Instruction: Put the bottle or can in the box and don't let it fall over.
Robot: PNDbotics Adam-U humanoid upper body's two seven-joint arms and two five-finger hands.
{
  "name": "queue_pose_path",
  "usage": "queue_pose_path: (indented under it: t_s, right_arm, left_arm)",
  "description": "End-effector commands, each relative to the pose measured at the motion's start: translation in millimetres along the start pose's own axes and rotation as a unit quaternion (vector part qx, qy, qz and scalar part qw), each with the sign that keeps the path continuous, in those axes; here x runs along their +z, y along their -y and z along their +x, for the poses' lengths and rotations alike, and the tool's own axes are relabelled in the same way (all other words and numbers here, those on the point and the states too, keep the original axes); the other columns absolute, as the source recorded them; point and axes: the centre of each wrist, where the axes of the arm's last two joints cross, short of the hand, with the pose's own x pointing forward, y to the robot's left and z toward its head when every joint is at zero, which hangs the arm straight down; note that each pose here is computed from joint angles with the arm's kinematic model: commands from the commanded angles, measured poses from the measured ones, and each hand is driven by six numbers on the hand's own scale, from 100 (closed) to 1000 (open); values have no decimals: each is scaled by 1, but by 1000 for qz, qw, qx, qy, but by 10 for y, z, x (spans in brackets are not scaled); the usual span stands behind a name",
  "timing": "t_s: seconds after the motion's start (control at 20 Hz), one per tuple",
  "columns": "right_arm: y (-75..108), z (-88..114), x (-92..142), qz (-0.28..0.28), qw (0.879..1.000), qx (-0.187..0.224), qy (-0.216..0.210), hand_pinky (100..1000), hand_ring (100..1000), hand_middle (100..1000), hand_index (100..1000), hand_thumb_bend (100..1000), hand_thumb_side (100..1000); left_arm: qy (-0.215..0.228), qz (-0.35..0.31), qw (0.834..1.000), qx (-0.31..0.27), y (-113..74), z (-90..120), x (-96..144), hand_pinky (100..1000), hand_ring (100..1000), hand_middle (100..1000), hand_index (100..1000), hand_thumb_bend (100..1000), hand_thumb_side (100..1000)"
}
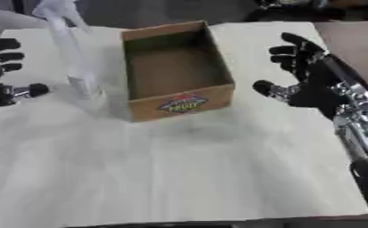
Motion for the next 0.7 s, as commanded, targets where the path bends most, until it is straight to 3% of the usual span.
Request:
queue_pose_path:
  t_s: [0.05, 0.7]
  right_arm:
    - [26, 77, -24, 3, 1000, 7, 11, 1000, 889, 799, 979, 614, 100]
    - [8, 78, -44, 9, 1000, 6, 12, 1000, 886, 800, 978, 618, 100]
  left_arm:
    - [9, 4, 1000, -20, -24, 46, -77, 827, 801, 774, 797, 970, 101]
    - [0, -4, 1000, 1, 204, -186, -231, 819, 792, 767, 798, 1000, 109]
